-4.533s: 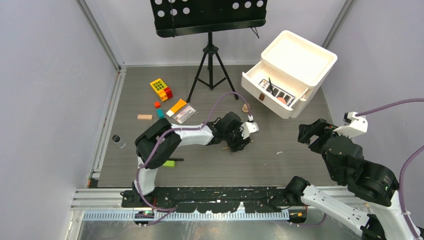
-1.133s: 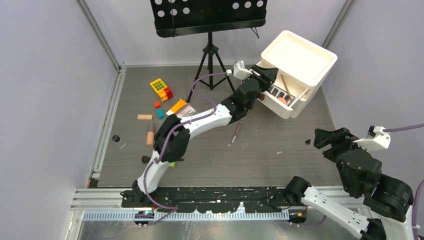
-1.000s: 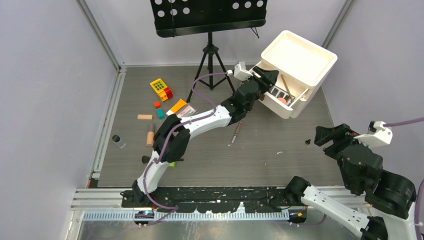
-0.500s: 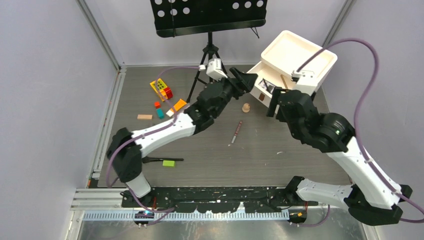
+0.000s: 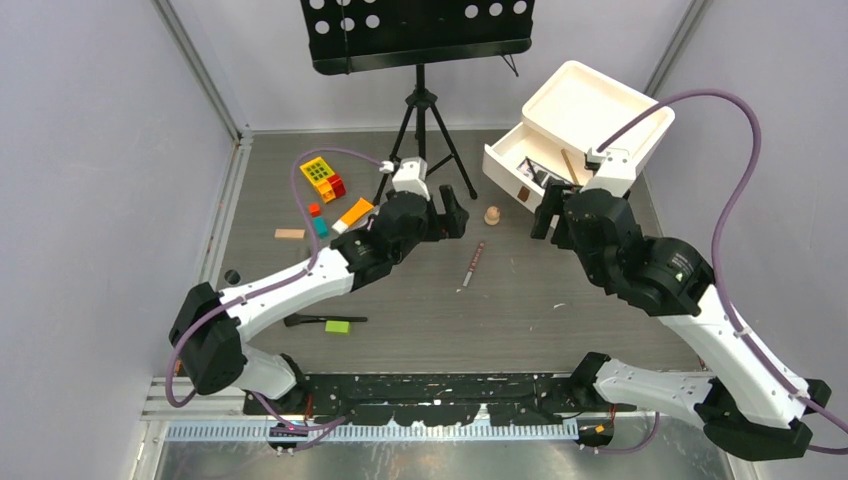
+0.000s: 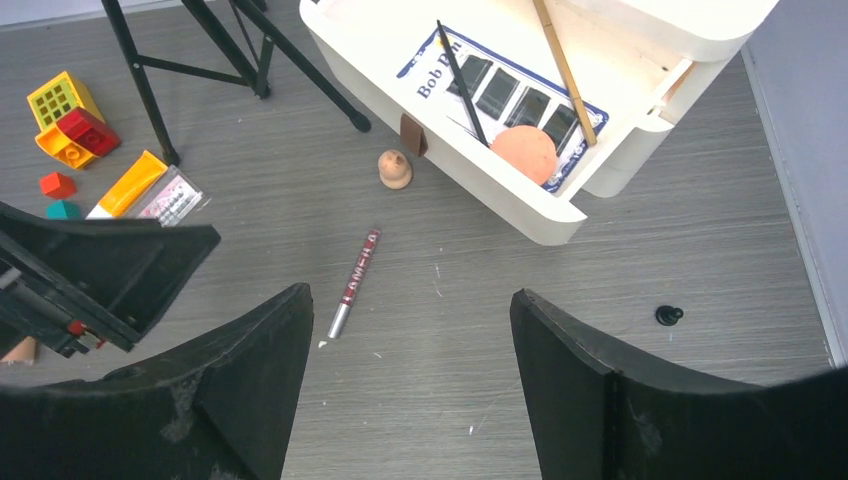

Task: Organize the makeup
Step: Pick up the makeup brush from the center of the board.

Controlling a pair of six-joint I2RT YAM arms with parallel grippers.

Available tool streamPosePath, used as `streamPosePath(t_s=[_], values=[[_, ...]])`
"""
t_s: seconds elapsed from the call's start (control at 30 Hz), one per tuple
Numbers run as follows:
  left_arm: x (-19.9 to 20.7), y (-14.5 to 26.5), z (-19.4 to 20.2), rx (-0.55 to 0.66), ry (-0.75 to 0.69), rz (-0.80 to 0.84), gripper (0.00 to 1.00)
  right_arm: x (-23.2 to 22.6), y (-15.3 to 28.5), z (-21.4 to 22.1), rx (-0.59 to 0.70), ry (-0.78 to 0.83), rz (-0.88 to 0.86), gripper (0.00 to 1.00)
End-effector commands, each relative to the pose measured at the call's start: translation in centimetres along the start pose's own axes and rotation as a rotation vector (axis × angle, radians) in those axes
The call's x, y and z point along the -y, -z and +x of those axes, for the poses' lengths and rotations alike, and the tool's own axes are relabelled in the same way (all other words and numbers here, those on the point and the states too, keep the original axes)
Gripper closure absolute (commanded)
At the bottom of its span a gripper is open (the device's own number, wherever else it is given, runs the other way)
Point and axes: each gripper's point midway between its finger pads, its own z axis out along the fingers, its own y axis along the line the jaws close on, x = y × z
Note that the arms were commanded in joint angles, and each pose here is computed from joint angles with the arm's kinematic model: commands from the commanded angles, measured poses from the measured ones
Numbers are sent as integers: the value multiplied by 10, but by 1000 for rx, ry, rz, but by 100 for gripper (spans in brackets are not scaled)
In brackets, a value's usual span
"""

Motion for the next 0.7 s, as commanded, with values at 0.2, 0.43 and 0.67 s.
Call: streamPosePath(t_s=[0.2, 0.43, 0.67], values=[[-36, 34, 32, -123, -144, -17, 5, 12, 12, 5, 36, 5, -50, 21], [-79, 52, 39, -136, -180, -186, 1, 13, 8, 15, 20, 39, -52, 20], [-137, 84, 48, -131, -138, -428, 0, 0, -3, 23, 1, 55, -74, 20]])
